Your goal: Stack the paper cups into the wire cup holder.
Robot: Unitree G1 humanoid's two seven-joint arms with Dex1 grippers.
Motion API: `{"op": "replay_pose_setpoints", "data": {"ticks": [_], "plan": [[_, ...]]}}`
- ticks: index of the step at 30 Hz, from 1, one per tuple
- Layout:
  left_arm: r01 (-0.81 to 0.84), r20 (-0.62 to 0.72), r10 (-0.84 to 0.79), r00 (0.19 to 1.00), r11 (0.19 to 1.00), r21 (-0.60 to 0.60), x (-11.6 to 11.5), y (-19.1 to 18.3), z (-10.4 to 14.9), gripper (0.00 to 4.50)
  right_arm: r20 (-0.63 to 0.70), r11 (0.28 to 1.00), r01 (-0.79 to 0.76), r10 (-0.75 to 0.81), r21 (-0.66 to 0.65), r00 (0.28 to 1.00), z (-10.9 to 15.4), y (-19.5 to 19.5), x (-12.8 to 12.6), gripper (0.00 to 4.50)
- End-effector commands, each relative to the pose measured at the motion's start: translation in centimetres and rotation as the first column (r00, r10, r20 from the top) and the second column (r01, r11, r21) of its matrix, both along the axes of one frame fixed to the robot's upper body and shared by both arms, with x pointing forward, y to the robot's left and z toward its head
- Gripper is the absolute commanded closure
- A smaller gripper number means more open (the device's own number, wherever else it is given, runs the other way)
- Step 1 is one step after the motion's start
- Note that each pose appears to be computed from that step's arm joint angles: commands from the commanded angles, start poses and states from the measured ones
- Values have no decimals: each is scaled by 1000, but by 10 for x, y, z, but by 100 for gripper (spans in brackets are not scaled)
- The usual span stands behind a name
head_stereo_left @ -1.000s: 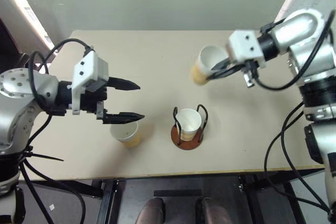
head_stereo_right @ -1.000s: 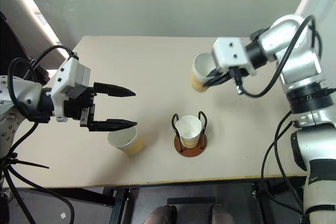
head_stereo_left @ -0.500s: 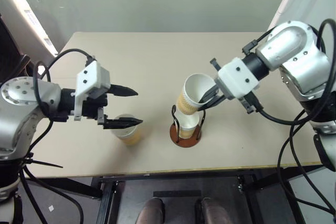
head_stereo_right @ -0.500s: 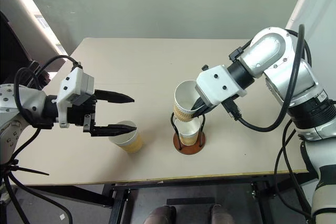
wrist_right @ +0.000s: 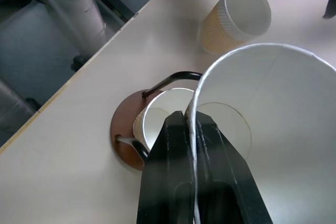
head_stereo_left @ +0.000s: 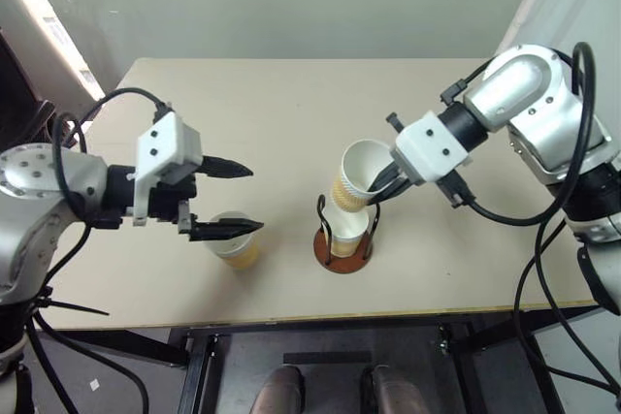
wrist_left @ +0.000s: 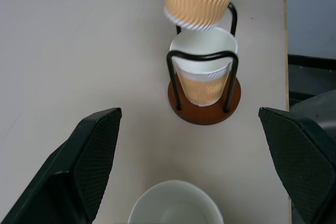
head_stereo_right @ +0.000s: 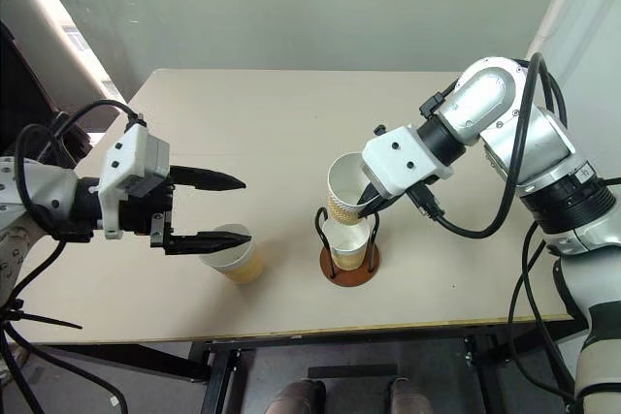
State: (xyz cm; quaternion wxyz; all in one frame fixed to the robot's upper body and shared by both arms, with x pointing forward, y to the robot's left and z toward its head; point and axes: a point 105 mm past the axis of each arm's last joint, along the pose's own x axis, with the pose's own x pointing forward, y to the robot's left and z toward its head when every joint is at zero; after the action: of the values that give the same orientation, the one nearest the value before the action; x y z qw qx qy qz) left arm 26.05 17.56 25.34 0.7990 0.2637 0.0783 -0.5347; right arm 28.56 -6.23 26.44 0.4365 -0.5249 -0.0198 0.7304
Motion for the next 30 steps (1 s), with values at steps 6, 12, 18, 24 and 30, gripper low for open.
{"op": "replay_pose_setpoints", "data": {"ticks": [6,12,18,24,30], "plan": [[17,44,-17,999,1000,-5,-9,-5,11,0,-42,1000,-20,20,-2,999,5,7,-2,446],[11,34,-11,999,1000,-5,-8,-7,6,0,-80,999,-4,0,-39,997,-3,6,2,407],[6,24,-7,1000,1000,6,-8,-4,2,0,-90,999,10,-14,-43,996,-7,9,7,224],[52,36,-56,998,993,110,4,9,7,0,-101,994,96,-91,46,991,10,3,12,10],[161,-4,-167,986,943,293,34,25,17,0,-304,872,322,-214,369,928,20,17,20,4]]}}
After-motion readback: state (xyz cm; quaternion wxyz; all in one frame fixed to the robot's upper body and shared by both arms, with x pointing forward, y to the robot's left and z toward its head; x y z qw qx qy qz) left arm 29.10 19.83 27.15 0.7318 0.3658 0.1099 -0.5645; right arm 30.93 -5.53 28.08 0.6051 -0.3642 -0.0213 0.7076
